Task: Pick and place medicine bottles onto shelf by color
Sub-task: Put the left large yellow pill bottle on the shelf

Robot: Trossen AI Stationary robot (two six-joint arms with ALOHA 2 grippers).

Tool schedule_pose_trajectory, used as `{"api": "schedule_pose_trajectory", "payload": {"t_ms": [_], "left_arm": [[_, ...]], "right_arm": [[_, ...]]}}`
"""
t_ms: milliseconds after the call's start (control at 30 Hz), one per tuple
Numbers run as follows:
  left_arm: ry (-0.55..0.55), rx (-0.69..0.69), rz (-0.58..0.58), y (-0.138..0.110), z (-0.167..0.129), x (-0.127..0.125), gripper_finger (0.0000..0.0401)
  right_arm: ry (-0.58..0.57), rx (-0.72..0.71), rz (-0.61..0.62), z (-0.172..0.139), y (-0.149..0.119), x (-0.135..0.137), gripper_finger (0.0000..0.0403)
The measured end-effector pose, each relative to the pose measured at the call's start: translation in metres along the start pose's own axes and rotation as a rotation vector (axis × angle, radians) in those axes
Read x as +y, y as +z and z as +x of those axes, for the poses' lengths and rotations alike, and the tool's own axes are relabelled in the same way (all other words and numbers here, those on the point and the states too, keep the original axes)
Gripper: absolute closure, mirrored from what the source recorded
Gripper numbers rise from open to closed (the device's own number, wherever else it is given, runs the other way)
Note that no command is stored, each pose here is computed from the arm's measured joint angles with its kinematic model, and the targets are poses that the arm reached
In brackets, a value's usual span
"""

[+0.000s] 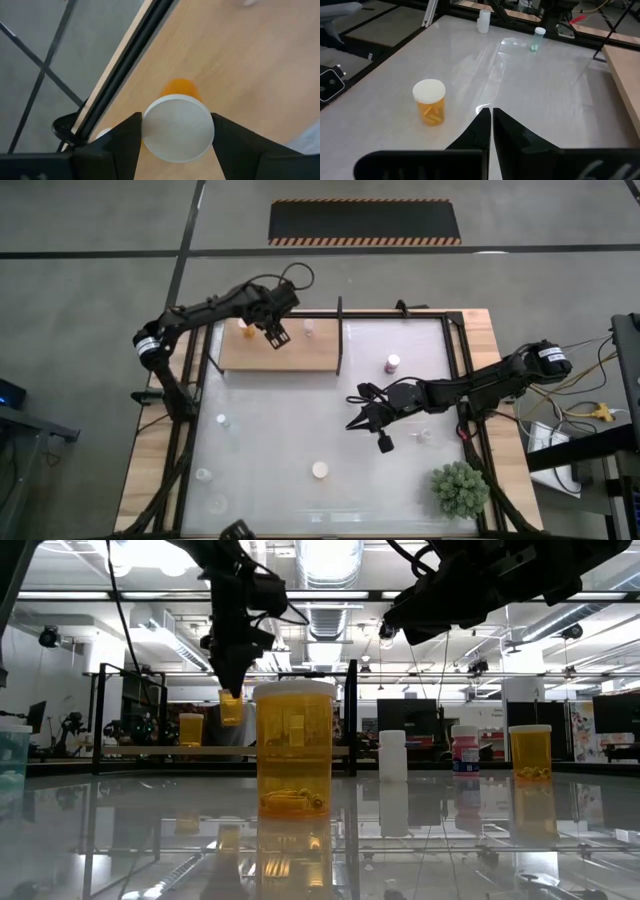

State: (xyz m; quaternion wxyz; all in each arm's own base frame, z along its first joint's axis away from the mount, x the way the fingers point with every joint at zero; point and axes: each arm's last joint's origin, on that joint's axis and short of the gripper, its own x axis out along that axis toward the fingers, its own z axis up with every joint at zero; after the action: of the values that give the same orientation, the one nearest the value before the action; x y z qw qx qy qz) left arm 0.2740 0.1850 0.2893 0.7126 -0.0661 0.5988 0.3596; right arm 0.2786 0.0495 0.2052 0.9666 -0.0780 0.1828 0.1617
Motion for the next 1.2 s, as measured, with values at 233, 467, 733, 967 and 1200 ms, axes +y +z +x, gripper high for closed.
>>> {"api": "schedule_pose_trajectory", "payload": {"t_ms": [233, 467, 733, 967, 1200], "left_arm": [[-0.017, -0.011, 0.007, -0.003, 0.017, -0.003, 0.0201], [-0.014, -0.018, -0.006, -0.005, 0.027, -0.002, 0.0201], [-0.001, -0.03, -0.019, -0.005, 0.035, -0.001, 0.0201], [0.006, -0.024, -0.026, -0.006, 0.036, 0.002, 0.0201], [0.007, -0.038, -0.033, -0.005, 0.036, 0.003, 0.0198]], "right_arm": [[0.0, 0.0, 0.0, 0.0, 0.0, 0.0, 0.0394], [0.0, 0.0, 0.0, 0.0, 0.0, 0.0, 0.0394], [0.0, 0.002, 0.0, 0.0, 0.0, 0.0, 0.0394], [0.0, 0.003, 0.0, 0.0, 0.0, 0.0, 0.0394], [0.001, 0.009, 0.002, 0.0, -0.001, 0.0, 0.0394]]}}
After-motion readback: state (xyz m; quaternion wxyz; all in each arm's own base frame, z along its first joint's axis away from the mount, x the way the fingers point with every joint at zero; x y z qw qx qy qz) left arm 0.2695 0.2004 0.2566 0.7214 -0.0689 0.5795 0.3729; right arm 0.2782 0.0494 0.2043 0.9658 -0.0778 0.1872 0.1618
